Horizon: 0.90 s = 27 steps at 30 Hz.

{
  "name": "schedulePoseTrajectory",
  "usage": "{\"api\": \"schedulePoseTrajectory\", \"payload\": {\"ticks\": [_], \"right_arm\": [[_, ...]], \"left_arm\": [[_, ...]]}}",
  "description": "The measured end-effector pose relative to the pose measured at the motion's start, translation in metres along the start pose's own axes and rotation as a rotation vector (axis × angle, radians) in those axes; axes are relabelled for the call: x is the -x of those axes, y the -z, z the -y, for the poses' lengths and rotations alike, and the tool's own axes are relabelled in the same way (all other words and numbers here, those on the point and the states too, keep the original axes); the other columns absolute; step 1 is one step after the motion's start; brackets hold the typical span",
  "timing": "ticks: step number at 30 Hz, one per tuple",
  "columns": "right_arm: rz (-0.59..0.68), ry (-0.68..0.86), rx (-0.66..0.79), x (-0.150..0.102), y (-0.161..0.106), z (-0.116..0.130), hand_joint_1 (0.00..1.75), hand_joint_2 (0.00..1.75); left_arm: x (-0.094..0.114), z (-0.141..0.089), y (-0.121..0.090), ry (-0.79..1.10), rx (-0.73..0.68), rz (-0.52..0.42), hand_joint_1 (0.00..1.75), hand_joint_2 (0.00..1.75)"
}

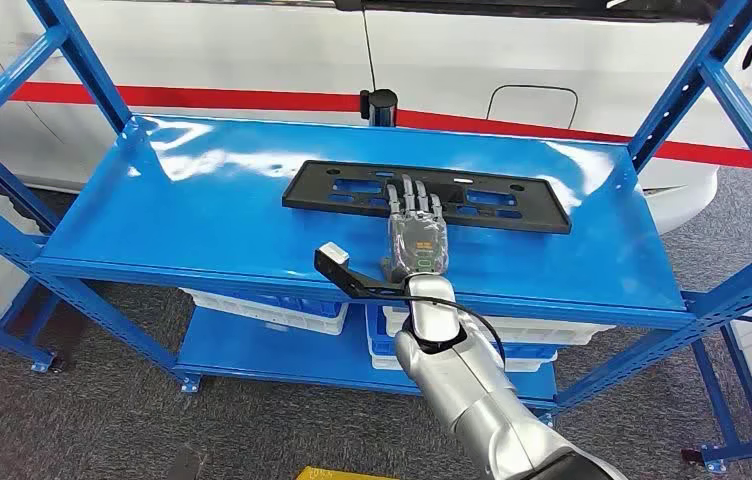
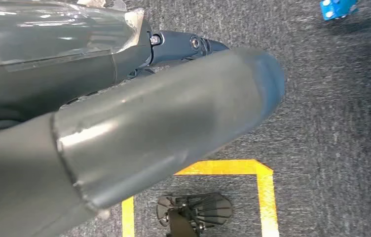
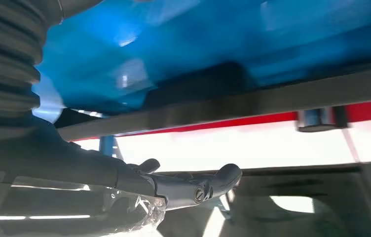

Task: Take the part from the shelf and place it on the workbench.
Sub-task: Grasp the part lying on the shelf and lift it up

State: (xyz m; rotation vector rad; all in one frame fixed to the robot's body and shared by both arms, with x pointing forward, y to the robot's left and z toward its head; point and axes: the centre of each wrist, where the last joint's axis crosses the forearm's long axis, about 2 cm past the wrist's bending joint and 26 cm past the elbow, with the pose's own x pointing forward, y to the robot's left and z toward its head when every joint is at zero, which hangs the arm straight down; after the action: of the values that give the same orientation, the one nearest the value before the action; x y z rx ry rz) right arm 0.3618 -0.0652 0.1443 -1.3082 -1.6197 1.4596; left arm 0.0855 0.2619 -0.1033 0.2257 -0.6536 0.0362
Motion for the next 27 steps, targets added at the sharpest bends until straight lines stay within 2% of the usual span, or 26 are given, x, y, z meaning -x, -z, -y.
{"api": "schedulePoseTrajectory", "payload": {"ticks": [4,5,8,9,11,16,27], "right_arm": [[-0.059,-0.021,0.015,0.016,0.004,-0.002,0.01,1.75],[-0.071,-0.027,0.018,0.021,0.006,-0.002,0.18,1.75],[-0.095,-0.029,0.019,0.033,0.011,0.000,1.25,1.75],[-0.099,-0.028,0.019,0.036,0.011,-0.001,1.49,1.75],[-0.102,-0.028,0.017,0.039,0.011,-0.002,1.62,1.75],[-0.099,-0.021,0.014,0.040,0.007,-0.006,1.72,1.75],[-0.066,-0.022,0.061,0.040,0.014,0.004,1.74,1.75]], "left_arm": [[-0.004,-0.001,0.002,-0.007,-0.006,0.022,0.00,0.00],[-0.006,-0.001,0.003,-0.010,-0.008,0.028,0.00,0.00],[-0.014,-0.001,0.007,-0.012,-0.011,0.041,0.00,0.00],[-0.015,-0.001,0.008,-0.011,-0.010,0.044,0.00,0.00],[-0.017,-0.001,0.009,-0.008,-0.009,0.045,0.00,0.00],[-0.017,-0.001,0.008,-0.001,-0.001,0.040,0.00,0.00],[-0.026,0.001,0.012,-0.001,0.004,0.067,0.00,0.00]]}}
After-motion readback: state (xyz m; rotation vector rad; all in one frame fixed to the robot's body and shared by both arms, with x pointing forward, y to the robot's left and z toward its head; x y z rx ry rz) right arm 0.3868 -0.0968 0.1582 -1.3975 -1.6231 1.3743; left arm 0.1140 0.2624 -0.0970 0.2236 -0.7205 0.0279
